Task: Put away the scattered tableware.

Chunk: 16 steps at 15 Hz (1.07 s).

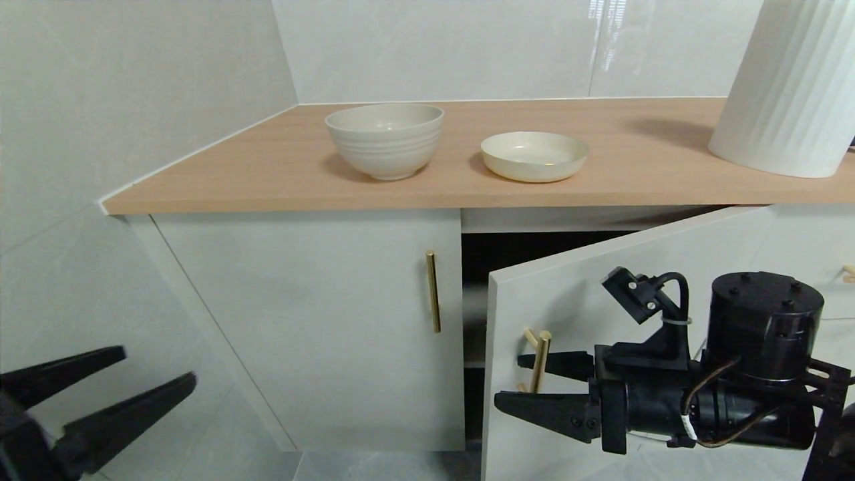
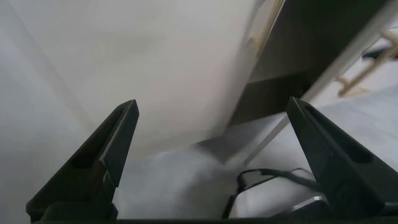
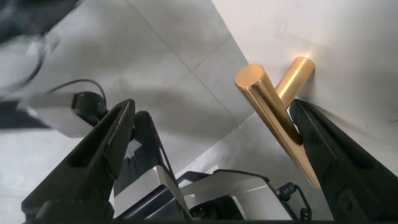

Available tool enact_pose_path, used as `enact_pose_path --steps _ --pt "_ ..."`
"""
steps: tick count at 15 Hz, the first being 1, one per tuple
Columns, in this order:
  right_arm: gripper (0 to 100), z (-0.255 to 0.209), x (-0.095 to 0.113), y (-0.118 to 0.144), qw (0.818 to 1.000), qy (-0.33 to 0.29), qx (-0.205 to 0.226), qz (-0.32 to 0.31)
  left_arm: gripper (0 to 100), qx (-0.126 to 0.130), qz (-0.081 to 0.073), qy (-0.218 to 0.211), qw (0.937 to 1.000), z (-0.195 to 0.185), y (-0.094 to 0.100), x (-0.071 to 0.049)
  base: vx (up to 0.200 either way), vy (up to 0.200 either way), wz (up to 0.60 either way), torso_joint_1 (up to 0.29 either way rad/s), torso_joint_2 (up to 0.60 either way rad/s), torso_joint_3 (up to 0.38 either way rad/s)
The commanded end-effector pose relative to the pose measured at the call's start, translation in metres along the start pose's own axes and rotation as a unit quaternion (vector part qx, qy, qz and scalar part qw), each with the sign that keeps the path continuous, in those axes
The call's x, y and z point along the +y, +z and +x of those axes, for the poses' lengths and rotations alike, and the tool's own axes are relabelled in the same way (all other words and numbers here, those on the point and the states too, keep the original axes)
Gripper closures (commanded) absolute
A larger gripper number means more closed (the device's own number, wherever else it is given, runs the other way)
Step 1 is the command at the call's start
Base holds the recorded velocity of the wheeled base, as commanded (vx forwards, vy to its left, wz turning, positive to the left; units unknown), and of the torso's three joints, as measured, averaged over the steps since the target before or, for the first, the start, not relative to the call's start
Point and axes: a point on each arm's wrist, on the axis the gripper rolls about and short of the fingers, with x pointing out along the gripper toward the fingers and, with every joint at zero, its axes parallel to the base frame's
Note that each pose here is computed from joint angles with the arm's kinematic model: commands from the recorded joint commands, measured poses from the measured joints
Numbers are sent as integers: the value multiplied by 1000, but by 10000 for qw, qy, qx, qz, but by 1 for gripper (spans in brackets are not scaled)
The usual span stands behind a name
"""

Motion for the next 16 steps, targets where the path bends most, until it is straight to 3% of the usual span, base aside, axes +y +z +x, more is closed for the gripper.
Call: enact_pose_path --steps 1,2,4,9,10,14,16 --pt "0 -3 2 -1 10000 -5 2 1 0 783 -284 -927 9922 95 6 -5 0 0 0 0 0 0" --pt "0 -3 1 -2 10000 -15 26 18 0 796 -444 -1190 9887 105 5 -19 0 0 0 0 0 0" --pt "0 -3 1 -2 10000 -13 20 22 0 878 -613 -1443 9837 115 2 -31 0 0 0 0 0 0" --pt "0 -5 2 -2 10000 -10 14 17 0 1167 -561 -1805 9750 141 -14 -48 0 0 0 0 0 0" --pt "0 -5 2 -3 10000 -15 26 26 100 1221 -539 -1866 9733 143 -16 -51 0 0 0 0 0 0" --pt "0 -5 2 -5 10000 -18 52 35 100 1187 -468 -2094 9695 177 -29 -65 0 0 0 0 0 0" --pt "0 -5 1 -5 10000 -23 64 43 100 1136 -625 -2206 9667 203 -38 -75 0 0 0 0 0 0"
